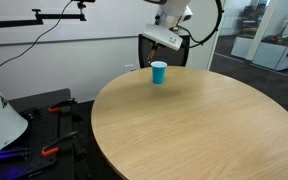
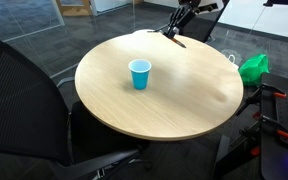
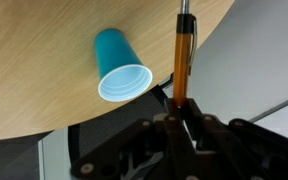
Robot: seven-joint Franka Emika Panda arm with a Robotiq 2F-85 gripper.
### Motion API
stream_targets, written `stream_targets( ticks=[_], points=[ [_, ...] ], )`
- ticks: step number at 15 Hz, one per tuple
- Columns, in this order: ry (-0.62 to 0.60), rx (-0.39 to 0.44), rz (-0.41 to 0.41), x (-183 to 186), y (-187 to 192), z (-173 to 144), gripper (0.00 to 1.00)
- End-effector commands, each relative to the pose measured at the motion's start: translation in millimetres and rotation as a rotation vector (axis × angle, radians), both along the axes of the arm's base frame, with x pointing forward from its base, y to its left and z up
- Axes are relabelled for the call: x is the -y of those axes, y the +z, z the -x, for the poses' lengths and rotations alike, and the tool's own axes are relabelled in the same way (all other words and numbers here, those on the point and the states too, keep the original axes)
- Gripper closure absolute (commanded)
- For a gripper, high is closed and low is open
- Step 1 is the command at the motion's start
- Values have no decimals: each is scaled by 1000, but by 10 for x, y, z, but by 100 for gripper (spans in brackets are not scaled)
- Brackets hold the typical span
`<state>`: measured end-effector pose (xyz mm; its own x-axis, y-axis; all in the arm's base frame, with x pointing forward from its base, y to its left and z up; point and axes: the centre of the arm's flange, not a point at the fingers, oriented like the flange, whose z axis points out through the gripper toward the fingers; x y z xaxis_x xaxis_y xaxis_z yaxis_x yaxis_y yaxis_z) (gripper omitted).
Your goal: Put the pen inside the light blue cup
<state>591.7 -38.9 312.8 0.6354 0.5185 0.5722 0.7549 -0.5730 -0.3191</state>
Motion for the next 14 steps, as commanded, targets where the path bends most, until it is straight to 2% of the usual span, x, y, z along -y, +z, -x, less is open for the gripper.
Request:
stream_targets(
  ticks=[1, 8, 14],
  points=[
    [77, 132, -91, -32, -89, -127, 96],
    [230, 379, -228, -157, -330, -331, 96],
    [323, 484, -301, -286, -532, -534, 96]
  ],
)
